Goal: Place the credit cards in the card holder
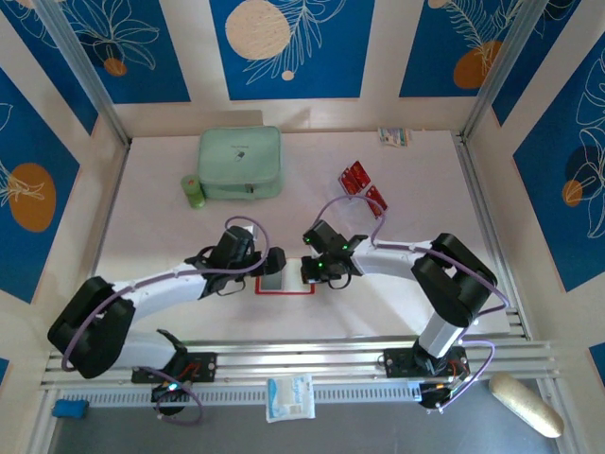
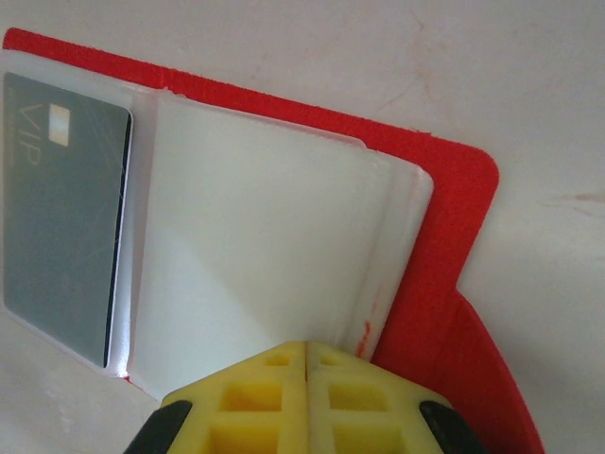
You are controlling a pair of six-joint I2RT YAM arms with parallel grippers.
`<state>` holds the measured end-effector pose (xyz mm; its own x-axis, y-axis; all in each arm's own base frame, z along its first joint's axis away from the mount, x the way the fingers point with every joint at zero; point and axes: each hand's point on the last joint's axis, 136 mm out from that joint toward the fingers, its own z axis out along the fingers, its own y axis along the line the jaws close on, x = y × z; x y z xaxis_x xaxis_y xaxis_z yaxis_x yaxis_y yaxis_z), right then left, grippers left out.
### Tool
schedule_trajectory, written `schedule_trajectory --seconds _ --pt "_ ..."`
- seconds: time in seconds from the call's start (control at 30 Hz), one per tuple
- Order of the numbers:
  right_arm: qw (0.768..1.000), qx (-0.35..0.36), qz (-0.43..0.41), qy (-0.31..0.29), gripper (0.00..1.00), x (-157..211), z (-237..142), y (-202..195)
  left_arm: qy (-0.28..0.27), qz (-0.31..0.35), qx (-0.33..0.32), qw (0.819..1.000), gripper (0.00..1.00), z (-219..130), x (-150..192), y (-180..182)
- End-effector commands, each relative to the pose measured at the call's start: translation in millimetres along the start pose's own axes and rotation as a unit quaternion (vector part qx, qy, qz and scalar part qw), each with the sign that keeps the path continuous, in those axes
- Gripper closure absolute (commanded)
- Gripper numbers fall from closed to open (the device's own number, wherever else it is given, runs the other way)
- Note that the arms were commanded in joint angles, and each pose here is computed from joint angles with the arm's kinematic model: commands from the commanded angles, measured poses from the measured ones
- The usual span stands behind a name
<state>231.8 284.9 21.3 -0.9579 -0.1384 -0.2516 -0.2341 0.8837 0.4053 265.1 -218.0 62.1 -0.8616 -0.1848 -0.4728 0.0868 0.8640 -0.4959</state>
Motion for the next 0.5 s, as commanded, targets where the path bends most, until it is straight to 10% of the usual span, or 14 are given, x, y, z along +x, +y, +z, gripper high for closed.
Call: schedule_trajectory --seconds 0.0,0.47 --pt "0.999 0.038 0.012 0.024 1.0 17.2 7.7 -29.6 0.002 -0.01 0.015 1.0 0.0 6.3 -0.4 -1.9" --pt "0.999 0.034 0.024 0.031 1.0 23.4 10.8 -32.3 0.027 -0.009 0.002 1.0 0.0 24.9 12.9 8.8"
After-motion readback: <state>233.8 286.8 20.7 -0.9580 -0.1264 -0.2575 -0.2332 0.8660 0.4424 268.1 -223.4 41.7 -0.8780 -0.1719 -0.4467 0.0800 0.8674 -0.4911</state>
